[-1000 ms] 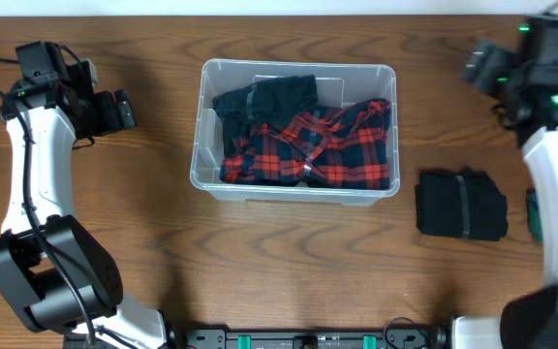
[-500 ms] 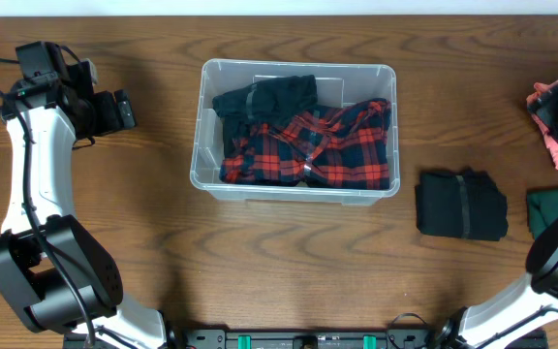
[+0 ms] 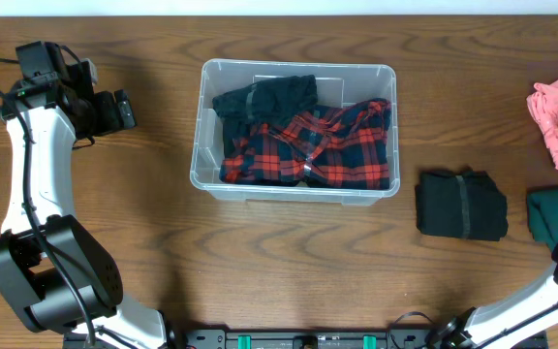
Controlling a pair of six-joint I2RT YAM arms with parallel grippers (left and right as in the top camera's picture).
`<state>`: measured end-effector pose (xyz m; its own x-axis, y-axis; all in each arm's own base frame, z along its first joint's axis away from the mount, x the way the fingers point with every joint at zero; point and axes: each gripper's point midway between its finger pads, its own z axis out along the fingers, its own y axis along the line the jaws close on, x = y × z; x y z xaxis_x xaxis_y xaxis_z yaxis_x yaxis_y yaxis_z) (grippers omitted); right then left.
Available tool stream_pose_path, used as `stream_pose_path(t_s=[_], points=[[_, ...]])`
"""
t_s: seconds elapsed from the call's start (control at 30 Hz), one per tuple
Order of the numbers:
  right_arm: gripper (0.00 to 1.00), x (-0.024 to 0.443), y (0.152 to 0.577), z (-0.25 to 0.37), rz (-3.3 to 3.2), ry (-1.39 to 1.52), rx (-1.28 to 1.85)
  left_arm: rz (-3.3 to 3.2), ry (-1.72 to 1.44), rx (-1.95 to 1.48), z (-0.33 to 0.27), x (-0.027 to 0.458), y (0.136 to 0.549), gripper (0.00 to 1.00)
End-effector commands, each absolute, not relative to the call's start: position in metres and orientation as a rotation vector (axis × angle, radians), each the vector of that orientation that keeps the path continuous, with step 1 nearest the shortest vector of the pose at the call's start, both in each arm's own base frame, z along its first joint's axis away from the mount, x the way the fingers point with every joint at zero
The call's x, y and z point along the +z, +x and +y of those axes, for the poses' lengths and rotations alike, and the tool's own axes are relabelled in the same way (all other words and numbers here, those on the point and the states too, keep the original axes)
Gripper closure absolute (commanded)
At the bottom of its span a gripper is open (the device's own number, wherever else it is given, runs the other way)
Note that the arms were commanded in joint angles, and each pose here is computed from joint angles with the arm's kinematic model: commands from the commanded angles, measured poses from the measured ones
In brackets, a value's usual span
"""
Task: Pack container
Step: 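Reach the right gripper to the pink shirt and grasp it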
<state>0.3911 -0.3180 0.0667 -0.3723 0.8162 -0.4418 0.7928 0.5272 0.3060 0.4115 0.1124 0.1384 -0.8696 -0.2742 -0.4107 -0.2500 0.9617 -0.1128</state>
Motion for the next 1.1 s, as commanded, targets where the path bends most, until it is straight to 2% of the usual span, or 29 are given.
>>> stream_pose_path(t_s=[0.0, 0.43, 0.6, 0.67, 0.7, 0.73, 0.77, 0.8, 0.9, 0.93, 1.07], points=[[0.09, 0.051, 0.39, -0.32, 2.268, 1.246, 0.092, 2.686, -0.367, -0.086, 0.111, 0.136, 0.412, 0.02], [0.14, 0.013, 0.397, -0.331, 2.269, 1.247, 0.094, 2.686, -0.367, -0.086, 0.111, 0.136, 0.412, 0.02], [0.2, 0.014, 0.404, -0.338, 2.236, 1.222, 0.079, 2.686, -0.367, -0.086, 0.111, 0.136, 0.412, 0.02], [0.27, 0.011, 0.407, -0.339, 2.23, 1.216, 0.076, 2.686, -0.367, -0.086, 0.111, 0.136, 0.412, 0.02], [0.34, 0.009, 0.408, -0.34, 2.229, 1.214, 0.077, 2.686, -0.367, -0.086, 0.111, 0.136, 0.412, 0.02], [0.45, 0.007, 0.408, -0.34, 2.229, 1.214, 0.076, 2.686, -0.367, -0.086, 0.111, 0.136, 0.412, 0.02], [0.62, 0.004, 0.409, -0.34, 2.23, 1.214, 0.077, 2.686, -0.367, -0.086, 0.111, 0.136, 0.412, 0.02], [0.73, 0.002, 0.409, -0.34, 2.23, 1.214, 0.08, 2.686, -0.367, -0.086, 0.111, 0.136, 0.412, 0.02], [0.94, -0.004, 0.409, -0.34, 2.237, 1.217, 0.083, 2.686, -0.367, -0.086, 0.111, 0.136, 0.412, 0.02], [0.99, -0.006, 0.409, -0.339, 2.239, 1.219, 0.084, 2.686, -0.367, -0.086, 0.111, 0.136, 0.412, 0.02], [0.99, -0.008, 0.406, -0.338, 2.25, 1.228, 0.084, 2.686, -0.367, -0.086, 0.111, 0.136, 0.412, 0.02]])
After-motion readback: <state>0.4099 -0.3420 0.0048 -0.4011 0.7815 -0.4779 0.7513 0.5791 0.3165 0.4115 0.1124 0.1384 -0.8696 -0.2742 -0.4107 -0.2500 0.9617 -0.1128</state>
